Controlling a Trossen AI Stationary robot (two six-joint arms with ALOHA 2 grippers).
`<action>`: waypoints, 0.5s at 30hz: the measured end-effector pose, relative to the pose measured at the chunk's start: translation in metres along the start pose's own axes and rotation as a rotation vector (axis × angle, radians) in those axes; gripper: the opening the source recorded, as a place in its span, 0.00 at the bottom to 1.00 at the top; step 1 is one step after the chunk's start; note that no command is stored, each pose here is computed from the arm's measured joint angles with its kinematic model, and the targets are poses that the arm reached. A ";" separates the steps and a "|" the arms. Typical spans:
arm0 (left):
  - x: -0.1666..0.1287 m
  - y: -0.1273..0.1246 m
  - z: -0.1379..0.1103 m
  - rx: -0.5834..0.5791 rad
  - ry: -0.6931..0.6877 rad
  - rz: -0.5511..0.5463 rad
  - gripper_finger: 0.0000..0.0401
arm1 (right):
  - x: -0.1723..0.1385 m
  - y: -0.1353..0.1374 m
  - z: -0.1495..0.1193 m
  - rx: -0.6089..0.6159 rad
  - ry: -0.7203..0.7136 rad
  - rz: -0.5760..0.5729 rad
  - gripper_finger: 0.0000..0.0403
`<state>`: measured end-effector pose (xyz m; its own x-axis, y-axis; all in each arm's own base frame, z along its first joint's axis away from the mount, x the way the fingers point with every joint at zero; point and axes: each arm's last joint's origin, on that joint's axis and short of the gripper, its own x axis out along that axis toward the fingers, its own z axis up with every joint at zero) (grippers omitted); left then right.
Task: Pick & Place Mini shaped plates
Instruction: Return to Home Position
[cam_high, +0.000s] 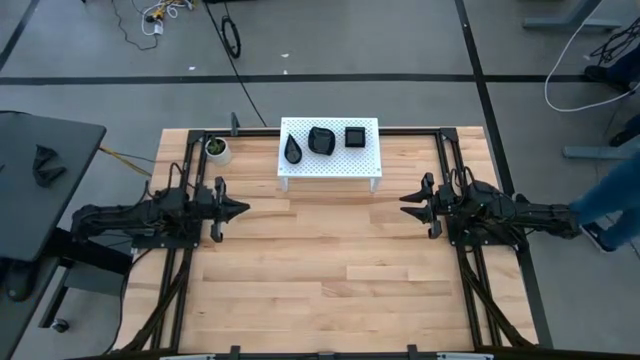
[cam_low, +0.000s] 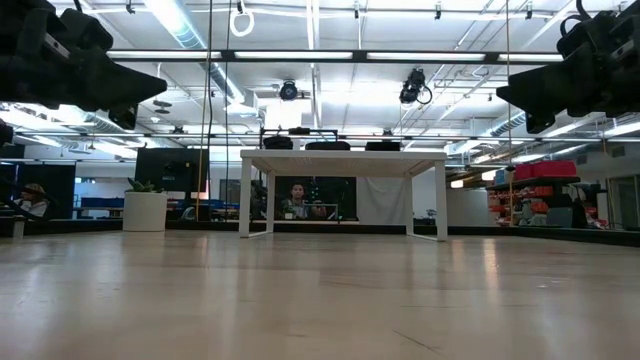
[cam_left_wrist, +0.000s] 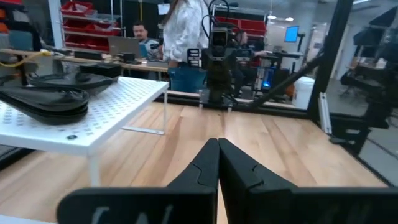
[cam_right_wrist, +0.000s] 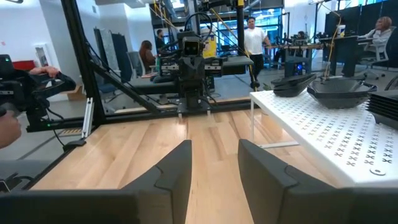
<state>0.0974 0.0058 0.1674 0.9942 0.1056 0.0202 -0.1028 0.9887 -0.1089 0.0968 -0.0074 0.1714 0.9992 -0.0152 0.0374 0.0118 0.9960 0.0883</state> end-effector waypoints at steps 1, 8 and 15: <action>0.000 0.000 0.000 0.011 0.000 0.004 0.02 | 0.000 0.000 0.000 0.000 0.000 0.000 0.33; 0.000 0.001 0.000 0.026 0.000 0.007 0.02 | 0.000 0.000 0.000 0.000 0.000 0.000 0.33; 0.000 -0.003 0.000 0.020 0.004 -0.030 0.02 | 0.000 0.000 0.000 0.000 0.000 0.000 0.33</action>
<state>0.0974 0.0030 0.1673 0.9969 0.0757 0.0196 -0.0737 0.9933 -0.0886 0.0968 -0.0074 0.1714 0.9992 -0.0149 0.0374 0.0115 0.9960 0.0883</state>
